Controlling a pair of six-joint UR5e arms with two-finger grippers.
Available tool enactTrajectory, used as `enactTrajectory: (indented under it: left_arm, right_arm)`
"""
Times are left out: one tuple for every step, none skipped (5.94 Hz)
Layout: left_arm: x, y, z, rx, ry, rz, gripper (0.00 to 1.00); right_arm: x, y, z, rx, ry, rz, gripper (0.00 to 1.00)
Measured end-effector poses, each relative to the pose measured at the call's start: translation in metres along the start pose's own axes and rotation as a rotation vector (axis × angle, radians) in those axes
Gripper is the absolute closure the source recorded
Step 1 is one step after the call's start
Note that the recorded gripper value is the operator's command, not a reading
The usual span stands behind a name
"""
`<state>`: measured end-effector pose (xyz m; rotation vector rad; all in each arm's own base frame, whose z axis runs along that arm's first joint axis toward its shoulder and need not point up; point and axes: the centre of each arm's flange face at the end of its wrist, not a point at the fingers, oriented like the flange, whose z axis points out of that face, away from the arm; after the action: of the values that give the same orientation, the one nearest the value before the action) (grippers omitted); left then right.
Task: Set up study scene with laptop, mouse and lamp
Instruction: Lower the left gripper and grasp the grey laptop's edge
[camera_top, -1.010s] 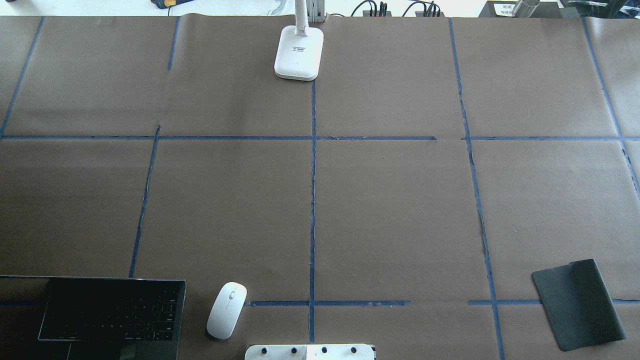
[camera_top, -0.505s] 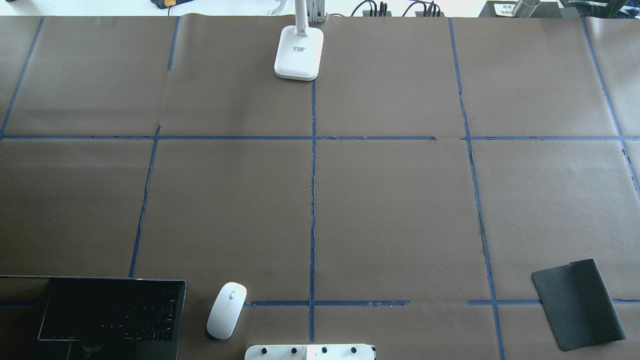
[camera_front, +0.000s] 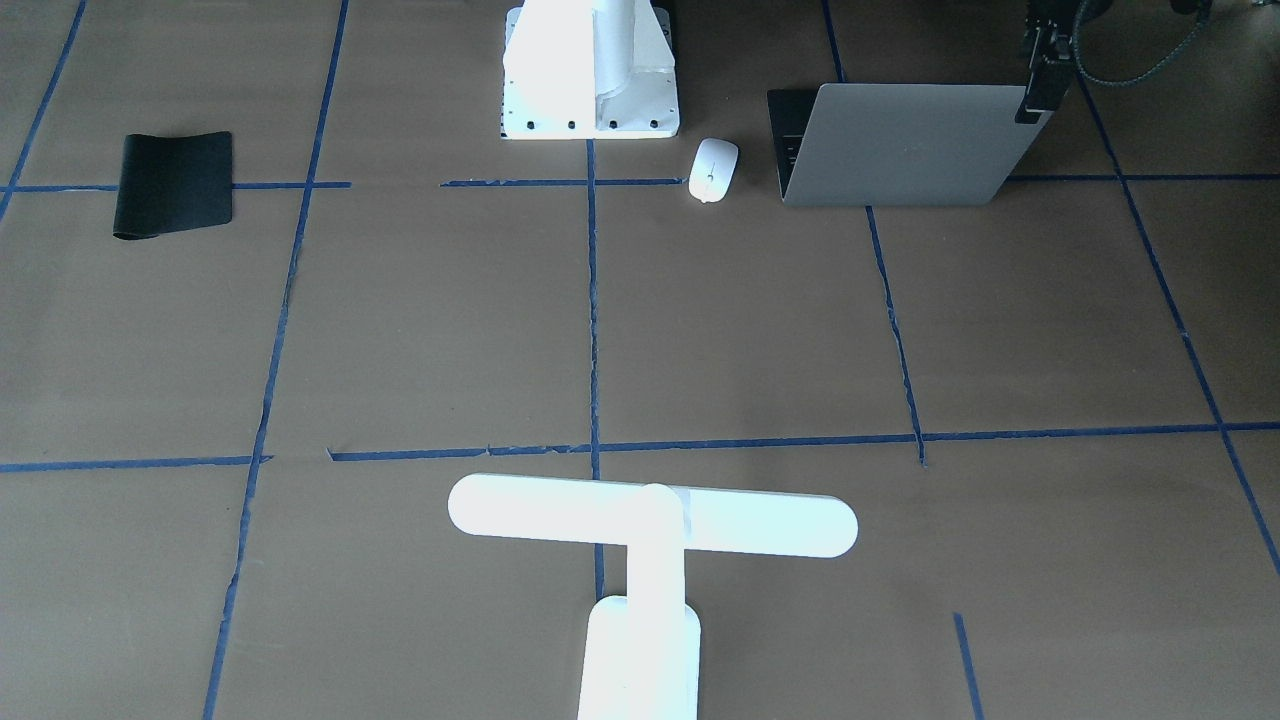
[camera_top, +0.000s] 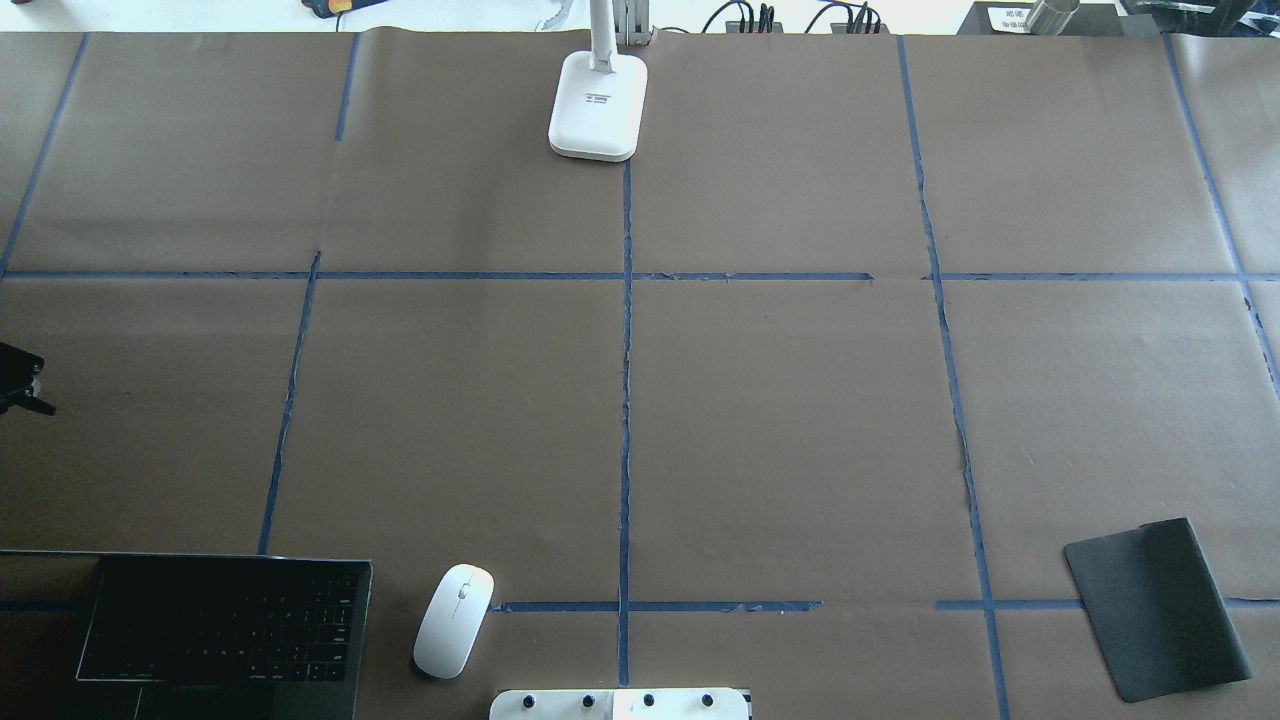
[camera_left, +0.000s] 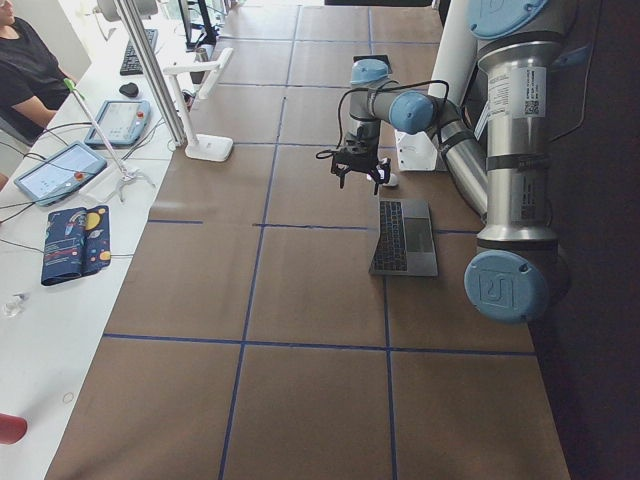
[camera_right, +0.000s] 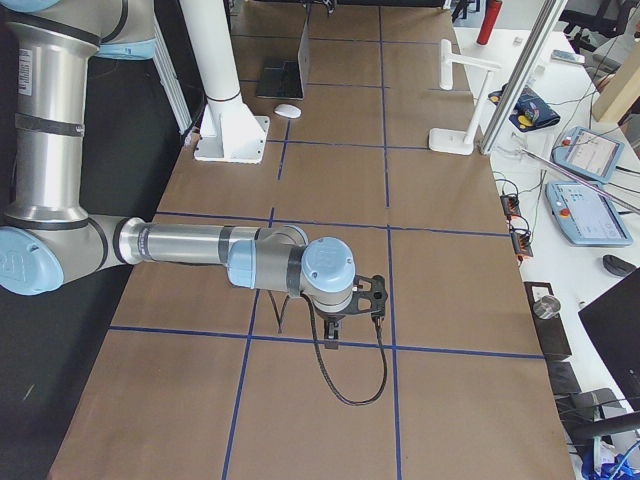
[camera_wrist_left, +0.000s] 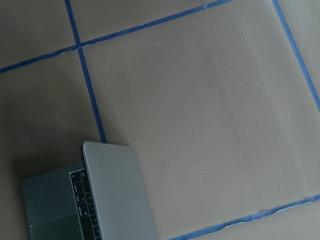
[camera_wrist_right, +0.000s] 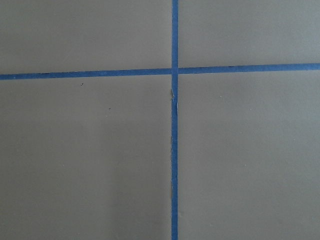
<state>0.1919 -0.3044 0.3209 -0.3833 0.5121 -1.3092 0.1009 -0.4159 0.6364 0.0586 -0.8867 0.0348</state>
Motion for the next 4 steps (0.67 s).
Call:
enactTrajectory:
  left_arm:
    - [-0.005,0.015,0.009,0.025,0.002,-0.044,0.00]
    - [-0.012,0.030,0.019,0.048,0.001,-0.079,0.00]
    - [-0.020,0.043,0.028,0.066,-0.001,-0.106,0.00]
    - [-0.027,0.054,0.035,0.079,-0.006,-0.122,0.00]
  right_arm:
    - [0.000,0.000,0.000,0.001,0.000,-0.001,0.00]
    - [-0.001,-0.001,-0.001,0.002,0.000,-0.002,0.00]
    - [-0.001,-0.001,-0.001,0.002,0.000,-0.003,0.00]
    - [-0.001,-0.001,-0.001,0.003,0.000,-0.004,0.00]
